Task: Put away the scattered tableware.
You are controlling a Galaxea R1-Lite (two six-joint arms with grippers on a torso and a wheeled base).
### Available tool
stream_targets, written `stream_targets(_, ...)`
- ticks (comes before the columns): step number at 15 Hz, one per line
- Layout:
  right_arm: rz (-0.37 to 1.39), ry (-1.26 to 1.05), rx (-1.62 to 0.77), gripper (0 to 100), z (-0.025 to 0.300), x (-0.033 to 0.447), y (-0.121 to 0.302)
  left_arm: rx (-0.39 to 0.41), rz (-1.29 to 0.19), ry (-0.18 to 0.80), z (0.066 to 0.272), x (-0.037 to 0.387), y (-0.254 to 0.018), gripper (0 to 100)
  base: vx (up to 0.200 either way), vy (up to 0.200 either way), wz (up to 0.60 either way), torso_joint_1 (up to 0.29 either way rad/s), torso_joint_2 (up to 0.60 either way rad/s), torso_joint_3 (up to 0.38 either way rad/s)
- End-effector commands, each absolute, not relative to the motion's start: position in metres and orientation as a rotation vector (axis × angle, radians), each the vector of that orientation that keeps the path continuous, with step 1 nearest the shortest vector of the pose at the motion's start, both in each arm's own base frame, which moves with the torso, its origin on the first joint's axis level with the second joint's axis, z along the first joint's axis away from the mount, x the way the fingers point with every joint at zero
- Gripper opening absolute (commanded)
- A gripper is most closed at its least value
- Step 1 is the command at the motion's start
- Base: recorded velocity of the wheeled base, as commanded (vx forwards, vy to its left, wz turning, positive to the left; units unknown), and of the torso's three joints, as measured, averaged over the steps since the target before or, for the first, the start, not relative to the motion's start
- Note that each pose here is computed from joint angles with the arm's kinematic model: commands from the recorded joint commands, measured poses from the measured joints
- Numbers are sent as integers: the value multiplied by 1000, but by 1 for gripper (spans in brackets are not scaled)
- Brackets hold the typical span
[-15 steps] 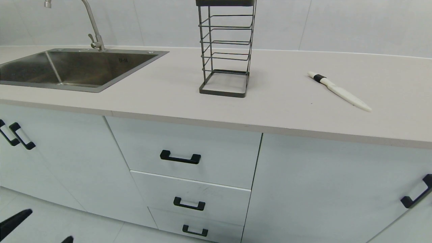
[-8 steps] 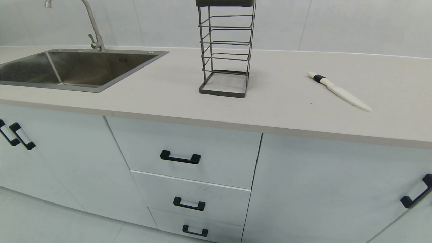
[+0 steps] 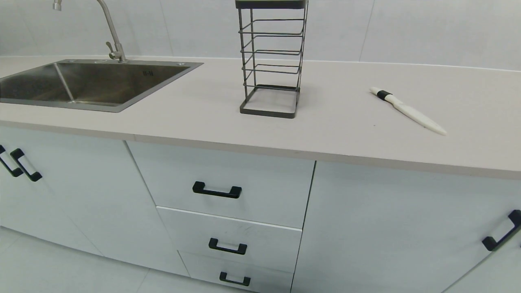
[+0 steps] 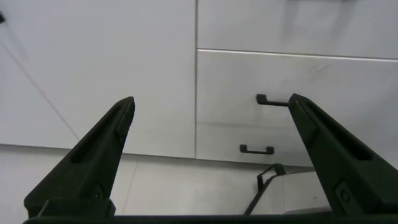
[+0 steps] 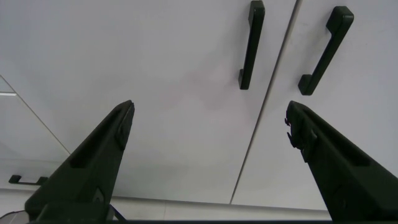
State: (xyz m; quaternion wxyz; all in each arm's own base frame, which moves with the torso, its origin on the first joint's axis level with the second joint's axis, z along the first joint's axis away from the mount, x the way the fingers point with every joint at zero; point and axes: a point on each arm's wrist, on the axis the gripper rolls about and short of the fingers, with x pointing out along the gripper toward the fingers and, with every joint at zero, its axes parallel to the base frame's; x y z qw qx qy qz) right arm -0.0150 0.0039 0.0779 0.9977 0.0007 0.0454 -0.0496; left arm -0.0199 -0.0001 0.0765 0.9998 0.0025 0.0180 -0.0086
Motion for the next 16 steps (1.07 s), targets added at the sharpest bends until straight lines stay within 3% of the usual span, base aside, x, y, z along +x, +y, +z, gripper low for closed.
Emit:
stream_targets(1,-101,92,1,100,78,-15,4,0,-17,-2,76,-23,-1,100,0,0,-600,-2,2,2)
stream_targets(7,-99,92,1,100,78,-15,4,3,-18,-3,76,-23,0,100,0,0,0,0,0,0)
stream_targets(10,-99,92,1,100,78,-15,4,-3,-14,-3,76,-23,0,100,0,0,-600,4,-2,7)
stream_targets(16,-99,92,1,100,78,-15,4,-2,-15,-2,76,-23,0,100,0,0,0,0,0,0)
